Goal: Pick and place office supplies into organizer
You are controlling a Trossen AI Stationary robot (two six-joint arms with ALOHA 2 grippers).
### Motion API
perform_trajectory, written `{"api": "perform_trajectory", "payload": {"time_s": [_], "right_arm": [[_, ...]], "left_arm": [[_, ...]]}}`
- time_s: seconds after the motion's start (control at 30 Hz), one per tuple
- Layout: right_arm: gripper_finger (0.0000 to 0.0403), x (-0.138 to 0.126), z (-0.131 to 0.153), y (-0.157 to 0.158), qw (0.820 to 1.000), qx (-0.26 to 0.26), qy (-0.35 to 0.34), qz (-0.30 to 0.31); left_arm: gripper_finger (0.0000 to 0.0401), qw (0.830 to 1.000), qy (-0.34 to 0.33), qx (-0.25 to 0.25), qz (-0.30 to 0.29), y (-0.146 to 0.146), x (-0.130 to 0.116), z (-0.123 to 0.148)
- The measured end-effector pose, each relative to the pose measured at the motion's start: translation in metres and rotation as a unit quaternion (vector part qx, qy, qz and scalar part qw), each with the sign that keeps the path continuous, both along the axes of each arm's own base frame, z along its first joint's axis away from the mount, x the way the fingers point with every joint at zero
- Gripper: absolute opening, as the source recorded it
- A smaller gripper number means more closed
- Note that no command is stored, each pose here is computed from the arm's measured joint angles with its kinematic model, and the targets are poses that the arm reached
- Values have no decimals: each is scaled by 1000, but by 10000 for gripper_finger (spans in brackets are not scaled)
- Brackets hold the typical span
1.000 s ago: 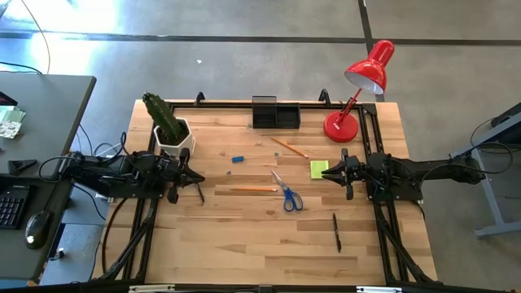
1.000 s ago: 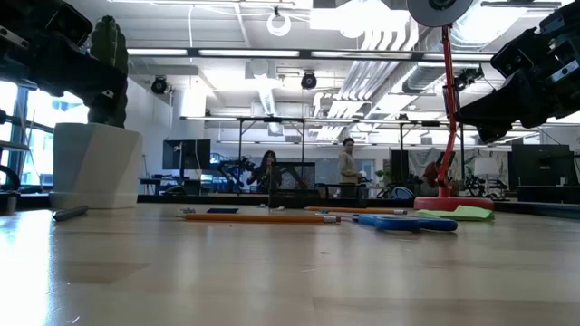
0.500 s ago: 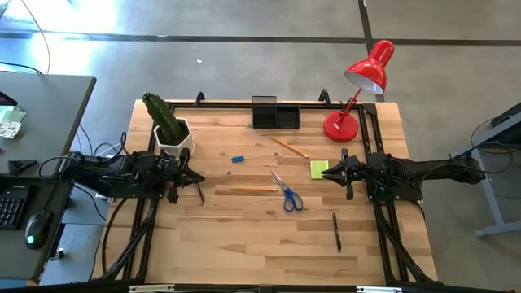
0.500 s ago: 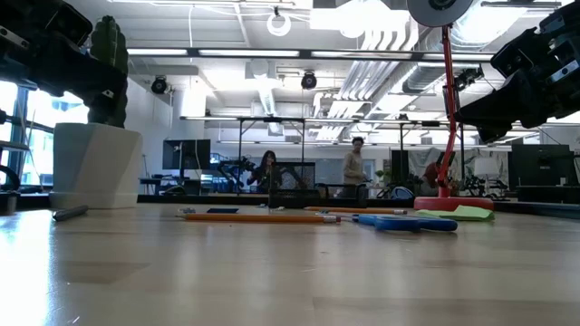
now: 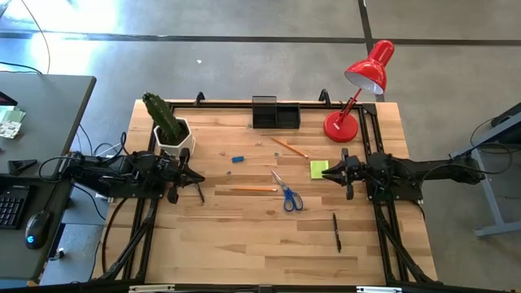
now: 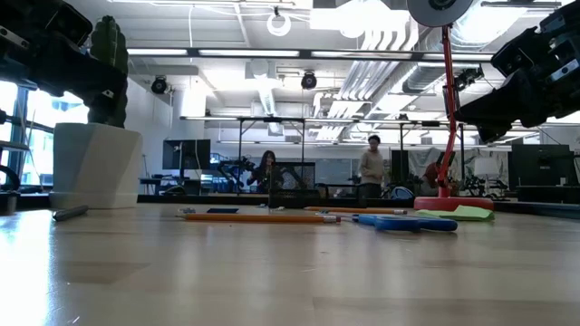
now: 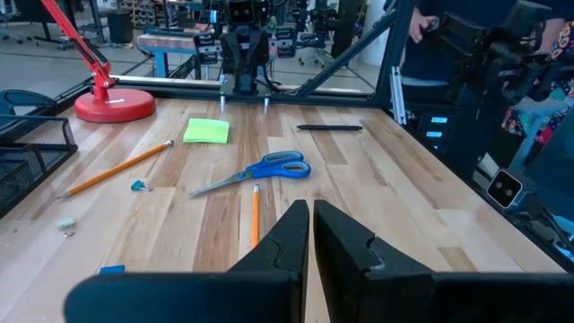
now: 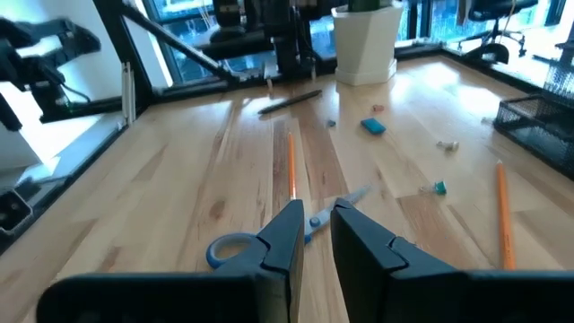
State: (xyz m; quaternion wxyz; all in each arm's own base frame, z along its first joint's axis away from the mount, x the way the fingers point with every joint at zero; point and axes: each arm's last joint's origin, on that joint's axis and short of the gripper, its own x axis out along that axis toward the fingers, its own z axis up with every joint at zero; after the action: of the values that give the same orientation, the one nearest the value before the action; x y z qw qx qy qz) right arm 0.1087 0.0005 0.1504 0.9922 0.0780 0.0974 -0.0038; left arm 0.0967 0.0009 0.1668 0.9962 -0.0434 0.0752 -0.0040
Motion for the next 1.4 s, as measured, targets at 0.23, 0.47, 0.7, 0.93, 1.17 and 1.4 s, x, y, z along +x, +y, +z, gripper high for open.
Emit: {"api": "perform_trajectory", "payload": {"time_s": [0.23, 0.47, 0.7, 0.93, 1.17, 1.4], "right_arm": [[53, -8, 13, -2, 997, 0, -74, -8], [53, -12, 19, -2, 993, -1, -114, -9], [52, -12, 18, -2, 990, -95, -105, -1], [53, -11, 17, -1, 992, -79, -102, 0], [53, -11, 17, -1, 992, -78, -99, 2], [53, -11, 17, -1, 992, -78, -99, 2]], "left_arm": [[12, 1000, 0, 0, 0, 0, 0, 0], [12, 1000, 0, 0, 0, 0, 0, 0], [12, 1000, 0, 0, 0, 0, 0, 0], [12, 1000, 0, 0, 0, 0, 0, 0], [12, 1000, 0, 0, 0, 0, 0, 0], [12, 1000, 0, 0, 0, 0, 0, 0]]}}
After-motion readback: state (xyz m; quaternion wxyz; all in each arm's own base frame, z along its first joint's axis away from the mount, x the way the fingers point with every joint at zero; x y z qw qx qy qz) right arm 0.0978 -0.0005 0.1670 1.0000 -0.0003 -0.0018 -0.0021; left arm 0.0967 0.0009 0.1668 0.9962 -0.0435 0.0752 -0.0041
